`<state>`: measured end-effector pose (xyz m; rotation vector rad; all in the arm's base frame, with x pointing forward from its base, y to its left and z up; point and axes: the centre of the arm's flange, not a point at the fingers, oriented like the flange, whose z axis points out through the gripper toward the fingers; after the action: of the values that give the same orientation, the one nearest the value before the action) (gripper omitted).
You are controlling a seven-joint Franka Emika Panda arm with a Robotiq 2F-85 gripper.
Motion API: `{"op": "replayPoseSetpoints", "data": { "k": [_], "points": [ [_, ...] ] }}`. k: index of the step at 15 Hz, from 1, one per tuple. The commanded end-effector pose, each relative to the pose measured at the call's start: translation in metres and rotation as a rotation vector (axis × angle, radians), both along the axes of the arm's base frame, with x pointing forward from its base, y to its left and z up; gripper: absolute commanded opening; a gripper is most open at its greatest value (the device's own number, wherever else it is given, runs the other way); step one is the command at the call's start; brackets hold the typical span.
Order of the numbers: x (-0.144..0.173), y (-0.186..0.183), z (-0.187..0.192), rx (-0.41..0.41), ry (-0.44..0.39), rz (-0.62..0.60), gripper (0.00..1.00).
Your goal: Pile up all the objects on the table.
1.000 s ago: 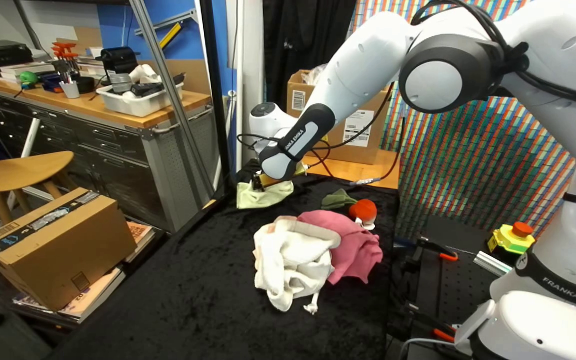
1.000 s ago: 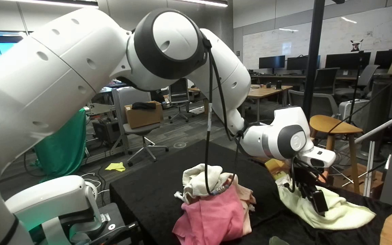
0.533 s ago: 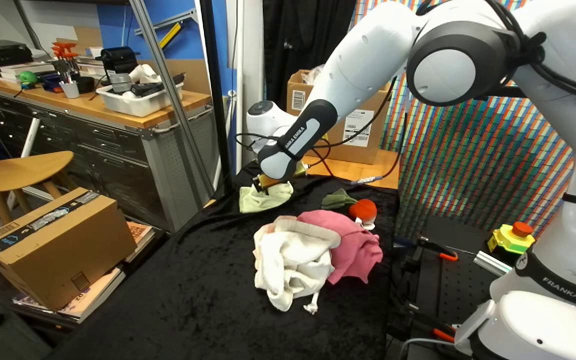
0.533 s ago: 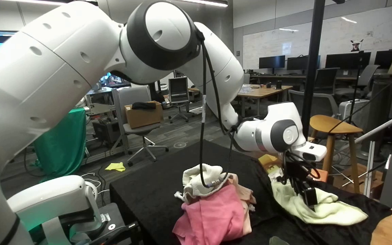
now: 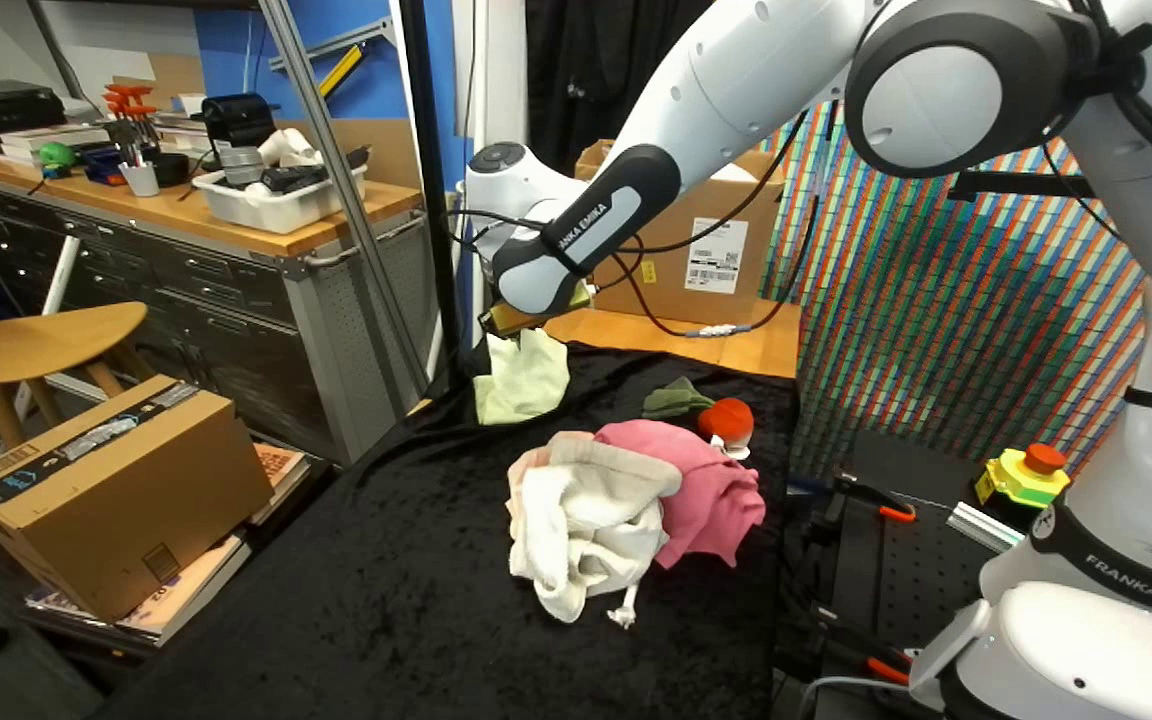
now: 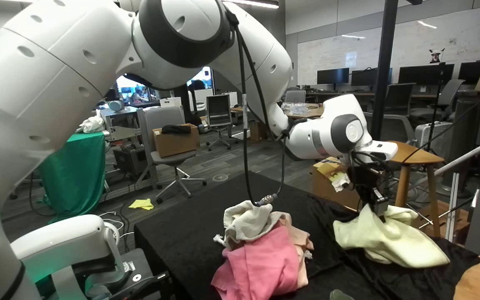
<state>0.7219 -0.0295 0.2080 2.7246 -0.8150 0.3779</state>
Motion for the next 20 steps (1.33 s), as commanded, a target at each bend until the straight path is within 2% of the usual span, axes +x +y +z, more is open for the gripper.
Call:
{"op": "replayPoseSetpoints", "data": {
  "k": [1,7,13,20],
  "points": [
    [-0.021,0.021,0.047,0.038,0.019,0.086,0.10],
    [-0.073,0.061,0.131,0.096,0.001,0.345,0.10],
    [-0.130,0.079,0.218,0.120,-0.003,0.565,0.10],
    [-0.192,0.105,0.278,0.123,0.040,0.755,0.10]
  ]
}}
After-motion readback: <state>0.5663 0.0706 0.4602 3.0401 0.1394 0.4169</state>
